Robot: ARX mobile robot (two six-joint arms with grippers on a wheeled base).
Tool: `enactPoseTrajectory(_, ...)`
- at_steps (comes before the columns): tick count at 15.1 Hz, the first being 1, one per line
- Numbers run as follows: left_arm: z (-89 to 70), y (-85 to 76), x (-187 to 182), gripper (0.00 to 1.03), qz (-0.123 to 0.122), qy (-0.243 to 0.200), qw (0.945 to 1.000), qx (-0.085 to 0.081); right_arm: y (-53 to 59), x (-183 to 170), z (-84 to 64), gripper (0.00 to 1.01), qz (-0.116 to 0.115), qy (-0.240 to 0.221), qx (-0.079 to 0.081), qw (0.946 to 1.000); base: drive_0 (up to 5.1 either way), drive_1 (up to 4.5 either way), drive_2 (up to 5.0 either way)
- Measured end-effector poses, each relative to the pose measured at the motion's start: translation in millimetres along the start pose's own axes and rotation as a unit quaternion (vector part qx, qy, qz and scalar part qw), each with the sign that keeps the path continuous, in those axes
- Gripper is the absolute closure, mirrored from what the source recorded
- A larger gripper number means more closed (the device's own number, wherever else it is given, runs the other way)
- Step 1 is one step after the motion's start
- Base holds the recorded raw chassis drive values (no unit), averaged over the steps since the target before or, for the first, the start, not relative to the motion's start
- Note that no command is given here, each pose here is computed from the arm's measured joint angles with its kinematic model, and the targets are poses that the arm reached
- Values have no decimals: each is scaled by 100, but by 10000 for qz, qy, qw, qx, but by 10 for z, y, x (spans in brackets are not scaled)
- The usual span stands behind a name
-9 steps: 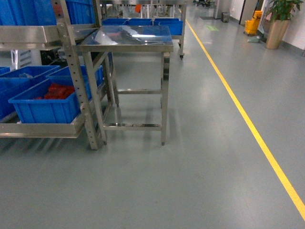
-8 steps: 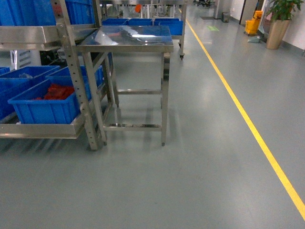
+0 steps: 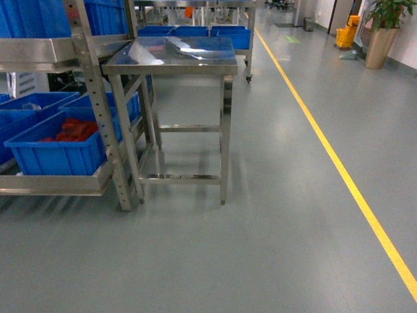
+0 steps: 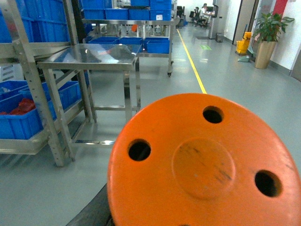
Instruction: Sort blue parts and orange caps into right shelf containers
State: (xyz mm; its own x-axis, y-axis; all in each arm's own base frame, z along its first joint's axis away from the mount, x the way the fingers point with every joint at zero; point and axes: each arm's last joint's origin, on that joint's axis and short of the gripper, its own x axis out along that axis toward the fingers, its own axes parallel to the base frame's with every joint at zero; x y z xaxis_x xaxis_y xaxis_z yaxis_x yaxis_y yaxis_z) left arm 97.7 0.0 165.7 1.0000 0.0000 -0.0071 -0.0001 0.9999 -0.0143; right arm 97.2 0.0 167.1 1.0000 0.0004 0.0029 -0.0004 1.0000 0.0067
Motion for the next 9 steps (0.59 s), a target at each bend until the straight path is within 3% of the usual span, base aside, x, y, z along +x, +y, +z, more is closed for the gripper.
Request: enactPoseTrajectory(9,0,0,0,61,0,0,10000,2,0,0,0,57,0,-2,0,10000,1,433,-430)
